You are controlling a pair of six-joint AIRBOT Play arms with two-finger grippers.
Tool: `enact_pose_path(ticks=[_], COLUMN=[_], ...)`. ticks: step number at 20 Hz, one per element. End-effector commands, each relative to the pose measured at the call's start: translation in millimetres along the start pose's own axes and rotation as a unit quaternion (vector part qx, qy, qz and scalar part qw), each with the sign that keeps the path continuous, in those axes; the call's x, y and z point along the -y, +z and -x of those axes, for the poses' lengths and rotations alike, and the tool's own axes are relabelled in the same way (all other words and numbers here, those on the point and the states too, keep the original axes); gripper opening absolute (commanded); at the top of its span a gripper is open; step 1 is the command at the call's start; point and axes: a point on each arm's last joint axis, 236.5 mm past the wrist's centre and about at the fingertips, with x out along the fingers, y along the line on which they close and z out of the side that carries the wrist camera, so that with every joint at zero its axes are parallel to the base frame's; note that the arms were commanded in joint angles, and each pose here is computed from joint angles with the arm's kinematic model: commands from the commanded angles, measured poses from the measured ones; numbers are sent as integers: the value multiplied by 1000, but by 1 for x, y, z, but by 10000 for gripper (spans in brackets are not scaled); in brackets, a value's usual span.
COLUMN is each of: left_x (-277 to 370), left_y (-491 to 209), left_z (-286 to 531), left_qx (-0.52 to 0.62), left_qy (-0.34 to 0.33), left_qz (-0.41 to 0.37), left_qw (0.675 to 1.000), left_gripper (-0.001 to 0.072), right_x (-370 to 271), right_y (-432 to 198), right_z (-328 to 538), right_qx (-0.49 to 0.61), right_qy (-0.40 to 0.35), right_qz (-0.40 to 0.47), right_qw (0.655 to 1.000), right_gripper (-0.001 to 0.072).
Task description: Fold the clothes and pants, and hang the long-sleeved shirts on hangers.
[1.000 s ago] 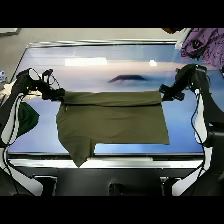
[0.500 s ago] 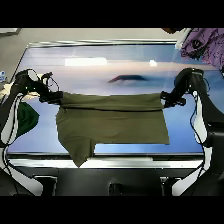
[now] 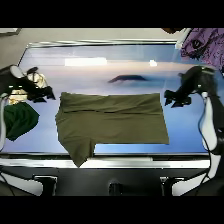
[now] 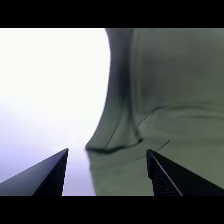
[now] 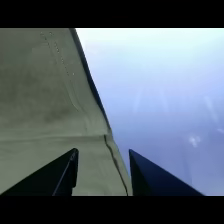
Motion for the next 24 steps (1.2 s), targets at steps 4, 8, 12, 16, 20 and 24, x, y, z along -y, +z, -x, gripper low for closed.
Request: enact_pose_path(ticks=[4,8,12,16,20,24], left_x=[-6,21,44,67,81,82], left_y=[-125,-219,-264,-280,-299,-303], left_z=[13,-19,-37,-41,-47,-49], left_qx=[21,-13,-50,-77,-112,-118], left_qy=[-137,-186,-229,-254,-248,-240], left_qz=[123,173,204,189,179,185], left_qw=[983,967,951,945,945,945], left_gripper=[562,563,562,562,562,562], right_x=[40,52,40,38,37,36], right_y=[-59,-98,-110,-112,-115,-118], right_z=[30,14,11,12,12,12], right_qx=[20,14,-2,-7,-15,-20], right_qy=[178,183,204,209,211,212], right_qz=[-89,-136,-141,-143,-143,-141], right_qw=[980,974,969,967,967,967], right_gripper=[385,386,386,386,386,385])
